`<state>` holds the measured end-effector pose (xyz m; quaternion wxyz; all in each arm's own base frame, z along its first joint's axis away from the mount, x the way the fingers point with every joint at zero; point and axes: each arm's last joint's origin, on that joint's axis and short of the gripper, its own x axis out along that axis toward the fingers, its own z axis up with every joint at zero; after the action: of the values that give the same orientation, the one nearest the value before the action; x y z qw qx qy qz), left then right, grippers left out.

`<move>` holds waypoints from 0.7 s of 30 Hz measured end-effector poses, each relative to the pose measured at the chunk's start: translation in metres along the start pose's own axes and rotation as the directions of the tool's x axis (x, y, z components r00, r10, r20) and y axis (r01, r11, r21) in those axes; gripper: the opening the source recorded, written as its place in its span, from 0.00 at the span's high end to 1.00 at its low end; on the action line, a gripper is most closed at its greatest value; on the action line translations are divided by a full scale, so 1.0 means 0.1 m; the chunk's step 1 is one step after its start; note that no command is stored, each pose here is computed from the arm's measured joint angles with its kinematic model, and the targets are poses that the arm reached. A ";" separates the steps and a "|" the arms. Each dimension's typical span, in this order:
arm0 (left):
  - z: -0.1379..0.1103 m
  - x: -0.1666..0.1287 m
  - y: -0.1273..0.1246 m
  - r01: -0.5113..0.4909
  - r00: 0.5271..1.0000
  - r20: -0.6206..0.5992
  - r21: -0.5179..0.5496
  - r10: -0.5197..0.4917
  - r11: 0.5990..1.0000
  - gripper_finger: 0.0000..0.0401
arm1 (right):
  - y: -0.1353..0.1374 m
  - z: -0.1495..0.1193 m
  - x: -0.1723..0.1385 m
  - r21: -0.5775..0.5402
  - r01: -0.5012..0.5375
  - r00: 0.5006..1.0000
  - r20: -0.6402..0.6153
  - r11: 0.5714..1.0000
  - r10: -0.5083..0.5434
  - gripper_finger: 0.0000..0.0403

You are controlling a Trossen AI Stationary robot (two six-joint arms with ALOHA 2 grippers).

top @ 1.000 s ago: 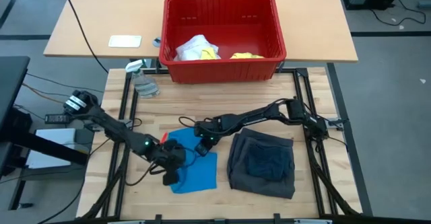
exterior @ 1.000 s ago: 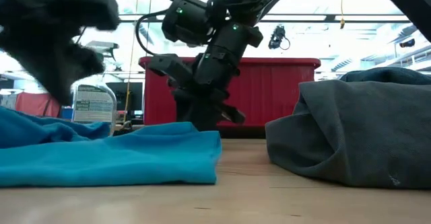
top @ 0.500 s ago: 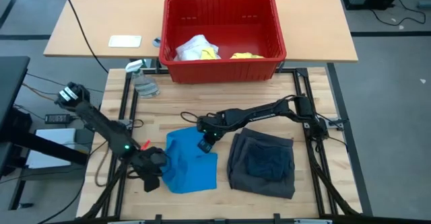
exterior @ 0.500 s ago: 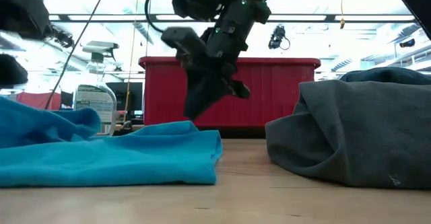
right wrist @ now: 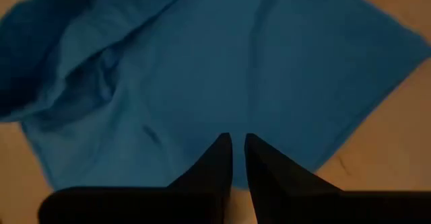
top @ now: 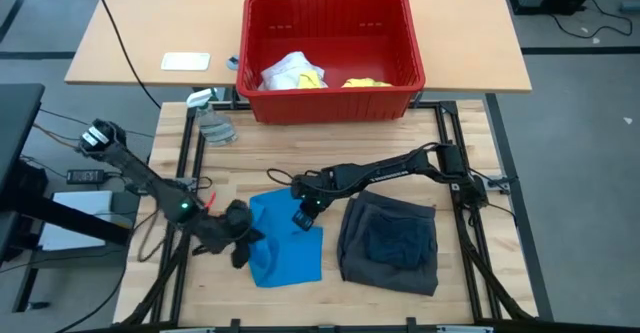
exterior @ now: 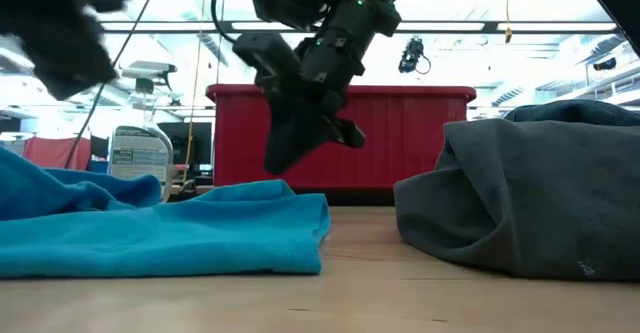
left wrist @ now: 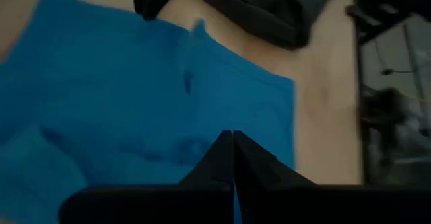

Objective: Fold laundry
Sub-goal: Fold the blue shorts

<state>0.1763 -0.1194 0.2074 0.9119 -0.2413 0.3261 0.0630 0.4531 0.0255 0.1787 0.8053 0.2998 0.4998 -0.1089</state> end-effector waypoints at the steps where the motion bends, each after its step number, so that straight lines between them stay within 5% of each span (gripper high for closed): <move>1: 0.03 0.06 0.02 -0.016 1.000 0.006 0.012 0.016 1.000 0.99 | 0.00 0.01 0.01 0.001 0.002 1.000 0.008 1.000 -0.002 0.87; 12: 0.01 0.54 0.22 -0.103 0.979 -0.177 0.008 0.103 0.995 0.99 | -0.17 0.12 0.02 0.040 0.060 0.996 0.059 0.997 -0.063 0.93; 21: -0.11 0.61 0.26 -0.147 0.944 -0.306 -0.059 0.123 0.987 0.99 | -0.47 -0.06 0.25 0.124 0.067 0.998 -0.004 0.990 -0.067 0.97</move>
<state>0.2104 -0.1045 0.1510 0.8344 -0.2618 0.4744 0.1008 0.4383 -0.0058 0.1371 0.7811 0.3323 0.5016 -0.1669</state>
